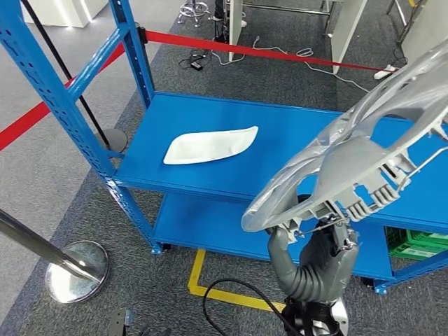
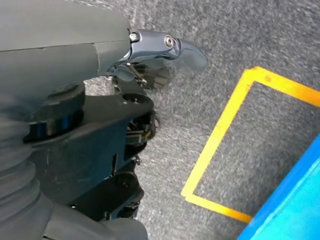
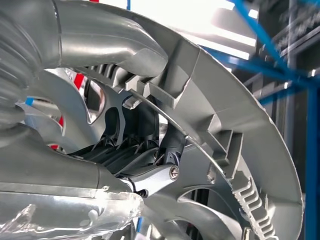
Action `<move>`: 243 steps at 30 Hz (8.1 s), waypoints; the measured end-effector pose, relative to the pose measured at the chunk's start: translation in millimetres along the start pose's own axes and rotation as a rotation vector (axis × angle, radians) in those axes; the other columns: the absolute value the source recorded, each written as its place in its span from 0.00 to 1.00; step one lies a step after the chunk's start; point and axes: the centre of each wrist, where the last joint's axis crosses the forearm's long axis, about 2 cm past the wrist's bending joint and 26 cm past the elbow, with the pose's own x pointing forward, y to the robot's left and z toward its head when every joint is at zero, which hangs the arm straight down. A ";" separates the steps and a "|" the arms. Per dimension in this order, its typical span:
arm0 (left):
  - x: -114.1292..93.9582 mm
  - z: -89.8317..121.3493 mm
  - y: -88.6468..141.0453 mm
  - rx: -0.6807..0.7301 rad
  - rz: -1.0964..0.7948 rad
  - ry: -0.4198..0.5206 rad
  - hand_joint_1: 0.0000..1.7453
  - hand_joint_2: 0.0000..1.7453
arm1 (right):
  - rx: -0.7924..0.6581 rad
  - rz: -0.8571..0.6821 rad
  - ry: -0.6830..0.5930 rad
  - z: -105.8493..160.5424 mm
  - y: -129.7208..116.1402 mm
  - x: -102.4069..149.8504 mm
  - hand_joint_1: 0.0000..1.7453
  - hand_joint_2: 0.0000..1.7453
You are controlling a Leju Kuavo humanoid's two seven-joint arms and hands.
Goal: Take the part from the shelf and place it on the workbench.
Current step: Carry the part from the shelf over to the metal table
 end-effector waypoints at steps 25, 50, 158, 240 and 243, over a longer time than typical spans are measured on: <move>1.7 -0.2 5.9 0.022 -0.071 0.057 0.00 1.00 | 0.026 -0.048 0.048 6.5 4.8 -1.4 1.00 1.00; -0.8 1.3 6.7 0.036 -0.102 0.065 0.00 1.00 | 0.013 -0.045 0.071 9.5 4.9 -2.9 1.00 1.00; -2.1 1.8 5.7 0.080 -0.165 0.079 0.00 1.00 | -0.175 0.028 0.131 25.2 -5.5 3.3 1.00 1.00; -1.7 1.4 0.1 0.239 -0.317 0.106 0.00 1.00 | -0.302 0.132 0.097 22.7 -18.5 25.6 1.00 1.00; -1.3 1.1 -1.1 0.239 -0.312 0.105 0.00 1.00 | -0.305 0.127 0.102 22.3 -18.4 25.5 1.00 1.00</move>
